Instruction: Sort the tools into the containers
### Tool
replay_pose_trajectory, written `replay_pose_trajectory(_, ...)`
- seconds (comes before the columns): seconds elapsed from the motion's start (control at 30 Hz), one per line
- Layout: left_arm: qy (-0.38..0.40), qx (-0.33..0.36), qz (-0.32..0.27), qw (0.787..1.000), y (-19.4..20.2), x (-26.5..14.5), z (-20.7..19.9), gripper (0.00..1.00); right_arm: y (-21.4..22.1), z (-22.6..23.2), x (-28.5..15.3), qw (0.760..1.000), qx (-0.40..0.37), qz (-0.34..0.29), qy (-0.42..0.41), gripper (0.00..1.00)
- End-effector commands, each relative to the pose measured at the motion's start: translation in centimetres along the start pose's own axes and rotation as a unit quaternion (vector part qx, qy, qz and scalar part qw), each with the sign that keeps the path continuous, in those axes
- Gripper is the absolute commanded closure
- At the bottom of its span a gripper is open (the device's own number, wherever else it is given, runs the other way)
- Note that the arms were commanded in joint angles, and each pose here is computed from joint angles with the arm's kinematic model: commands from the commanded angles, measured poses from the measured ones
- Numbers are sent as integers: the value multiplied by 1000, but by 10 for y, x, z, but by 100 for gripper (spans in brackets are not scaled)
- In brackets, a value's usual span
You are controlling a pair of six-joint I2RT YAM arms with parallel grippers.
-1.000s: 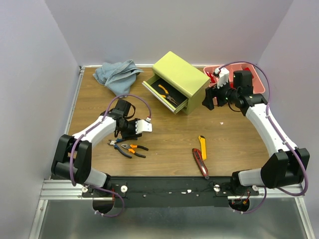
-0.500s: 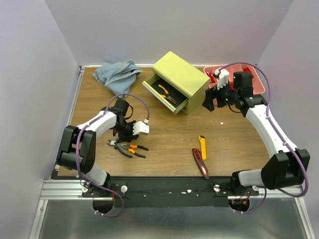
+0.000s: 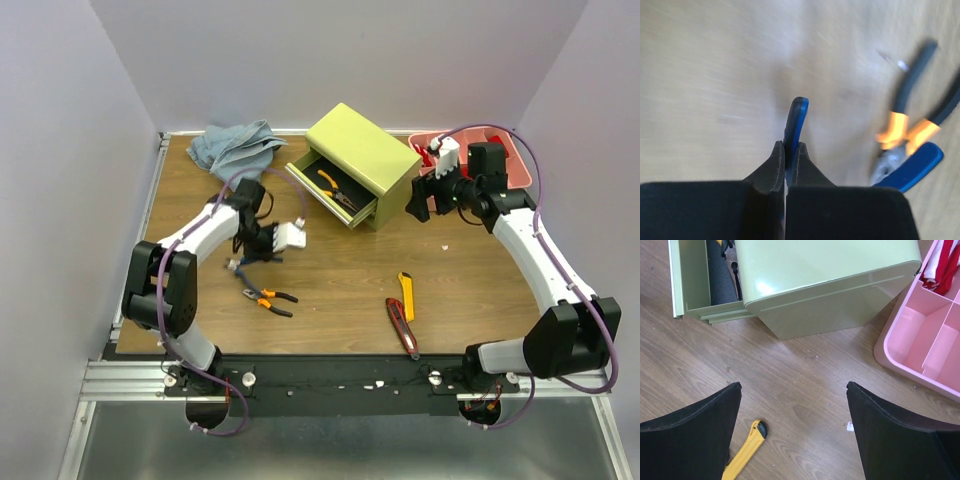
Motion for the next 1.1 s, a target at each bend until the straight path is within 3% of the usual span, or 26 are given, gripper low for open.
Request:
replay_pose_trajectory(0.0, -65, 85, -102, 989, -93, -65, 60, 100, -11, -5, -1, 1000, -8, -10, 10, 6)
replay_pose_trajectory(0.17, -136, 124, -170, 968, -157, -111, 100, 100, -7, -7, -4, 1000, -17, -10, 20, 6)
replay_pose_trajectory(0.27, -196, 139, -200, 950, -183, -118, 122, 100, -4, -8, -5, 1000, -18, -9, 23, 6)
replay_pose_trajectory(0.3, -238, 158, -211, 935, -194, -125, 138, 100, -4, -8, -6, 999, -20, -9, 24, 6)
replay_pose_trajectory(0.7, -403, 159, -267, 861, -256, -115, 200, 100, -1, -13, -7, 999, -24, -8, 40, 6)
replay_pose_trajectory(0.83, -424, 157, -265, 852, -261, -108, 211, 100, 4, -15, -7, 999, -24, -5, 43, 6)
replay_pose_trajectory(1.07, -394, 174, -249, 868, -245, -66, 208, 100, 4, -19, -7, 999, -25, -3, 48, 6)
Point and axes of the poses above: each gripper's point midway between its finger pads, its own x axis out along the fingers, its own z axis along the line the jaws close on, y = z × x, the point moved 3 cm from there along -x, back along the fingers, and after that the axes turned 6 degrees about x, right-handed, at the moved point
